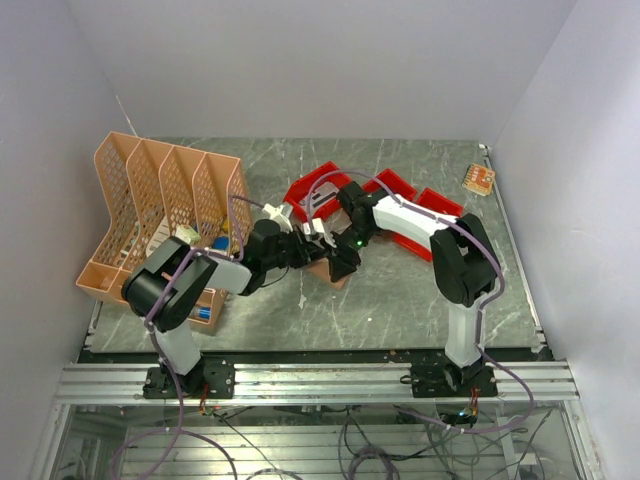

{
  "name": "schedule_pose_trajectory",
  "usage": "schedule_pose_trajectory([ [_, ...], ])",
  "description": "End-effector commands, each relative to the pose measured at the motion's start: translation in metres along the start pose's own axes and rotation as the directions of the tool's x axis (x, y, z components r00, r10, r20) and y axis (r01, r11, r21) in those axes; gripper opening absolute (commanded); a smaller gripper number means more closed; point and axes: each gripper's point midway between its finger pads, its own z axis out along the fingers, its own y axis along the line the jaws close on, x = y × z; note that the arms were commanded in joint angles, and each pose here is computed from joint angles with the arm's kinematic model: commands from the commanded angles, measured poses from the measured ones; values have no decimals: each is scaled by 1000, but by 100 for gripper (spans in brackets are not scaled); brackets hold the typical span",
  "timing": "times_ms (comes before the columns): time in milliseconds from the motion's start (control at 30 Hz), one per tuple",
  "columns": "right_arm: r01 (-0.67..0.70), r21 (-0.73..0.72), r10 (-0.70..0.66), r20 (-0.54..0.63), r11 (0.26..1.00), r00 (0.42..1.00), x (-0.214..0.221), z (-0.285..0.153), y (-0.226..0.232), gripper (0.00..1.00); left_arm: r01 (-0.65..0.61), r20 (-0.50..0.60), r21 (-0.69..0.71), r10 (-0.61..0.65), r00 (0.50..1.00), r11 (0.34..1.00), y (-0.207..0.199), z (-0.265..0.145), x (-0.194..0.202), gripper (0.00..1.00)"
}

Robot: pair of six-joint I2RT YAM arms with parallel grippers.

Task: Put the credit cards into the card holder
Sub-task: Close the card holder at the center of the board.

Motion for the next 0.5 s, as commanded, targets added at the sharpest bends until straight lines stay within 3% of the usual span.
schedule_pose_trajectory([
  [0,132,-34,-127,122,991,984,-32,-33,26,25,-78,44,-64,81,996,995,6,-14,-10,9],
  [167,146,134,-169,178,980,970,-34,-71,6,35,-127,37,-209,137,990,970,27,-35,-10,10],
  [233,158,233,-198,160,960,967,-32,-82,-5,51,-142,28,-256,154,988,956,36,-42,-8,14],
  [300,177,302,-227,137,937,964,-27,-84,-12,58,-150,20,-277,161,987,949,42,-44,-5,21],
  [467,177,358,-236,128,917,963,-25,-82,-27,59,-177,4,-219,182,983,959,41,-29,-2,31],
])
